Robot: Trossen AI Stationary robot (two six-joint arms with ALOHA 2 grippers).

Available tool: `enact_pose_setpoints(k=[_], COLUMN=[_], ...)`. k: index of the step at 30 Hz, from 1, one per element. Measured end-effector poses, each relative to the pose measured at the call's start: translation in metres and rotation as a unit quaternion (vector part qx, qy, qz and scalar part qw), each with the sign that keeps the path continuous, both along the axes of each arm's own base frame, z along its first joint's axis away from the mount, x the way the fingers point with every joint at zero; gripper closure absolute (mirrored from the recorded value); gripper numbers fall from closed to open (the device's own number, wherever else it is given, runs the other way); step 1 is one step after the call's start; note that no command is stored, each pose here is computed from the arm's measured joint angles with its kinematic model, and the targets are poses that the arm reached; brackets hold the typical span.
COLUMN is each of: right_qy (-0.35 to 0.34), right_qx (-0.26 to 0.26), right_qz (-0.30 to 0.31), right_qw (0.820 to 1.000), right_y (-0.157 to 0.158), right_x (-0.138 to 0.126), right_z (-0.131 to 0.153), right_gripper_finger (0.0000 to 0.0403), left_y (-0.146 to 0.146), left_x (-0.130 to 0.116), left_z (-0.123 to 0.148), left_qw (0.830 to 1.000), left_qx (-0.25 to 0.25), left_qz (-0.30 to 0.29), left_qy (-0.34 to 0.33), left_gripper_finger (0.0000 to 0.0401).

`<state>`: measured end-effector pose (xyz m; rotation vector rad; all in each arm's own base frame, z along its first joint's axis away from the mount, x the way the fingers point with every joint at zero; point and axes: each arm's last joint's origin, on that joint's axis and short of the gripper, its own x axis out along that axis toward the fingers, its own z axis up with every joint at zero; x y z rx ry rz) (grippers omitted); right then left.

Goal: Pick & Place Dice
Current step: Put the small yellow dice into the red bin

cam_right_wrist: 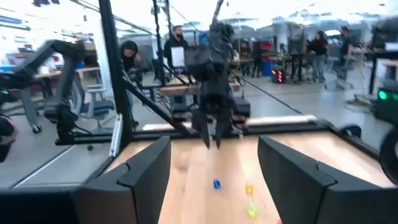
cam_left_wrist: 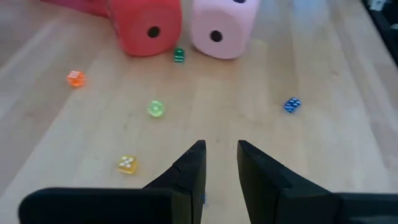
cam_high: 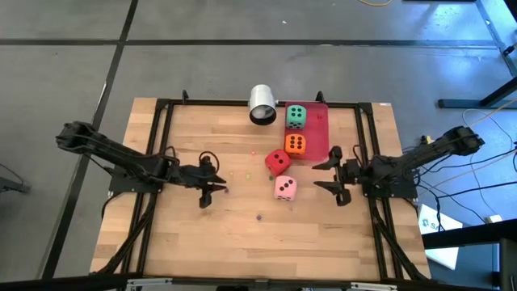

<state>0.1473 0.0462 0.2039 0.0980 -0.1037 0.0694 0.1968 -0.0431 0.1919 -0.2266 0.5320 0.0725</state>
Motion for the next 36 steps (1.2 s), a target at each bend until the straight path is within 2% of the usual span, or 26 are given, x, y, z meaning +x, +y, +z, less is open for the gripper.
enact_pose_setpoints(k=[8, 12, 16, 25, 28, 36], right_qy=[0.053, 0.074, 0.076, 0.072, 0.072, 0.073], right_qx=[-0.012, -0.015, -0.007, -0.005, -0.005, -0.007], right_qz=[-0.052, -0.061, -0.068, -0.084, -0.089, -0.104], right_qw=[0.997, 0.995, 0.995, 0.994, 0.993, 0.992], right_y=[-0.002, -0.003, -0.005, -0.010, -0.012, -0.017], right_x=[0.007, 0.011, 0.014, 0.016, 0.016, 0.017], right_z=[-0.019, -0.026, -0.027, -0.027, -0.027, -0.027], right_gripper_finger=[0.0163, 0.0163, 0.0163, 0.0163, 0.0163, 0.0163], left_y=[0.003, 0.007, 0.012, 0.024, 0.030, 0.050], left_x=[0.008, 0.015, 0.023, 0.030, 0.030, 0.031], left_z=[-0.019, -0.034, -0.044, -0.050, -0.050, -0.051], left_qw=[0.995, 0.992, 0.991, 0.985, 0.985, 0.991], left_qx=[0.070, 0.074, 0.077, 0.138, 0.136, 0.085], left_qz=[0.060, 0.068, 0.057, 0.032, 0.023, 0.017], left_qy=[0.041, 0.076, 0.091, 0.099, 0.102, 0.105], left_gripper_finger=[0.0317, 0.0317, 0.0317, 0.0317, 0.0317, 0.0317])
